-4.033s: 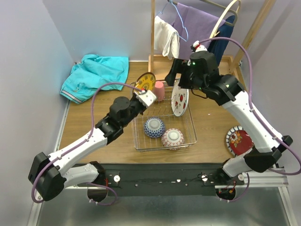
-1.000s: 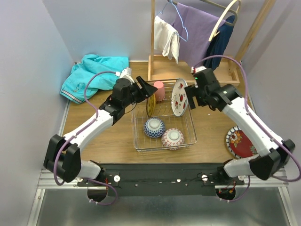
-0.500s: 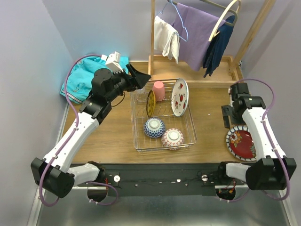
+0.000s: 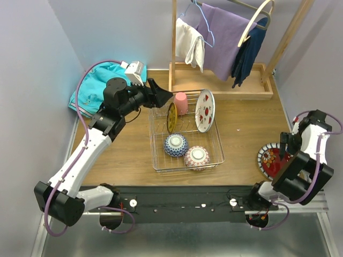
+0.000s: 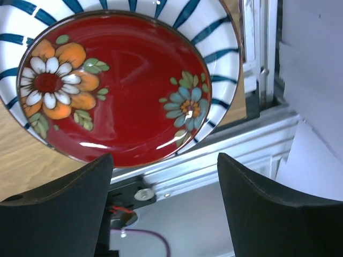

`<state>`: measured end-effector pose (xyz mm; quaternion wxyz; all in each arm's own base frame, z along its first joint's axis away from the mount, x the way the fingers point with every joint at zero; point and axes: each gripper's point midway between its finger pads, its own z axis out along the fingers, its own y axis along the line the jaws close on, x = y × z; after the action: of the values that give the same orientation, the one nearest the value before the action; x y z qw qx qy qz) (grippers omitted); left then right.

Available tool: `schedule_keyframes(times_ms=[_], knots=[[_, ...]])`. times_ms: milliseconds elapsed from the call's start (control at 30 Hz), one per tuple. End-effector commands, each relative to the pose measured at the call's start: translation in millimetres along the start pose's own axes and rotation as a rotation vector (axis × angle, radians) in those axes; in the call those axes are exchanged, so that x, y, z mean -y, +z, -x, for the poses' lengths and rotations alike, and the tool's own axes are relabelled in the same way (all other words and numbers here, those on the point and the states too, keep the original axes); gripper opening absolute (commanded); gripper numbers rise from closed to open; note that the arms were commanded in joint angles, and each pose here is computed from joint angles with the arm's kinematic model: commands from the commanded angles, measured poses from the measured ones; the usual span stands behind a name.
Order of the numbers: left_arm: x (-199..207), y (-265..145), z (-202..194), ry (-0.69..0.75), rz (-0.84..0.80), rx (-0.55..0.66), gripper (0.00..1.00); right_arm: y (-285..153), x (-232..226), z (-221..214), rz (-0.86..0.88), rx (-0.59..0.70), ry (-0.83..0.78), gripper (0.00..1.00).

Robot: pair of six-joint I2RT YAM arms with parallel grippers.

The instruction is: Load the mixed dishes into the dish rack

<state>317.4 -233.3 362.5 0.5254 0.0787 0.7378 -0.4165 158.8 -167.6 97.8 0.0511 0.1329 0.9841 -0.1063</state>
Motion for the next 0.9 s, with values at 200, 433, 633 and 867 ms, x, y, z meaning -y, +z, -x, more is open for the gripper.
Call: schedule_keyframes(times_ms=[200,433,633,867], knots=[[1,2,-17,0.047,-0.057,-0.062,0.76,33,23,17,0.064,0.034,-0.039,0.73],[-5,8,-26,0.054,-0.057,-0.091,0.76,52,29,21,0.113,0.01,-0.064,0.79],[-9,13,-29,0.057,-0.05,-0.103,0.75,65,14,16,0.201,-0.026,-0.077,0.77],[-17,14,-32,0.077,-0.022,-0.119,0.75,82,-2,2,0.289,-0.106,-0.038,0.72]])
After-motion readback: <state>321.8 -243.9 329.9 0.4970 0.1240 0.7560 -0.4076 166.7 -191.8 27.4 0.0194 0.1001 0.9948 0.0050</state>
